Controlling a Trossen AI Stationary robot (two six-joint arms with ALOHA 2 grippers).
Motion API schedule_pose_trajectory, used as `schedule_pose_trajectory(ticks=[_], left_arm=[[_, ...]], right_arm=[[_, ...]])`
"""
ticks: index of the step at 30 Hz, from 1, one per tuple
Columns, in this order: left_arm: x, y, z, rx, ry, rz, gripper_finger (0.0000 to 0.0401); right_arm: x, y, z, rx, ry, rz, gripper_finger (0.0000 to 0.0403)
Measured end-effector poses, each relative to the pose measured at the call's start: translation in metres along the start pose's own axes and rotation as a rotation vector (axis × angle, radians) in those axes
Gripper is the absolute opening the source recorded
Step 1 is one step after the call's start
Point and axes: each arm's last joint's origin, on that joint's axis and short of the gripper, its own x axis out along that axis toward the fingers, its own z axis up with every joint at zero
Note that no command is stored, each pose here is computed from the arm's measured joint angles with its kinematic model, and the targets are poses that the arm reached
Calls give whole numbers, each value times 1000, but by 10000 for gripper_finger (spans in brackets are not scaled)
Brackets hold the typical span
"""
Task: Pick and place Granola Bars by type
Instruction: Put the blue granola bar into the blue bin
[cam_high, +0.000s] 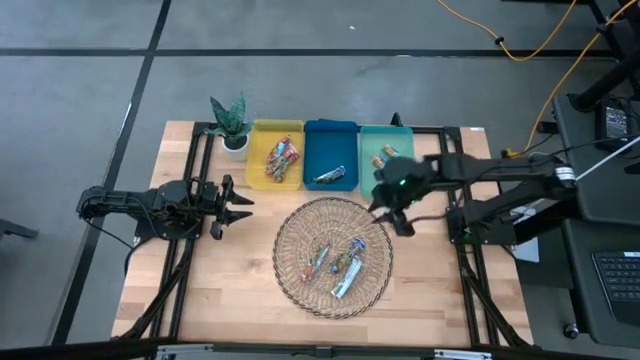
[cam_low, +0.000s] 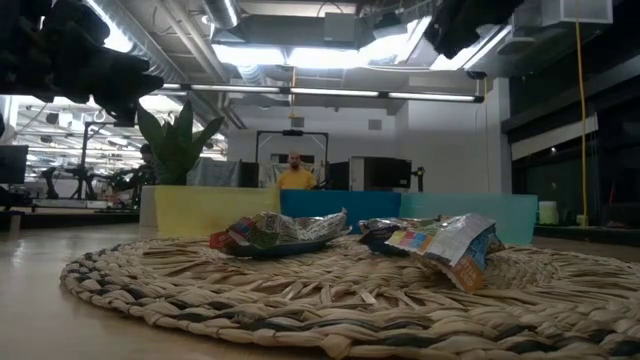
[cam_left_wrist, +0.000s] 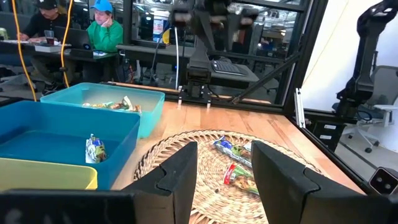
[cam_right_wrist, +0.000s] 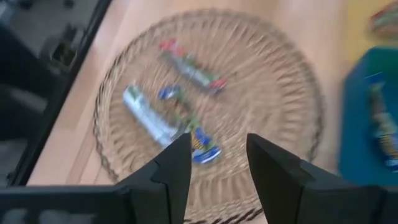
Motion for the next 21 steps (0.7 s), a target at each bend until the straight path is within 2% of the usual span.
schedule_pose_trajectory(ticks=[8, 17, 21], left_arm=[[0, 0, 0, 0, 0, 0, 143], [0, 0, 0, 0, 0, 0, 143], [0, 0, 0, 0, 0, 0, 143]], right_arm=[[64, 1, -6, 93, 229, 55, 157], [120, 10, -13, 27, 331, 112, 157], [137, 16, -15, 10, 347, 156, 181]])
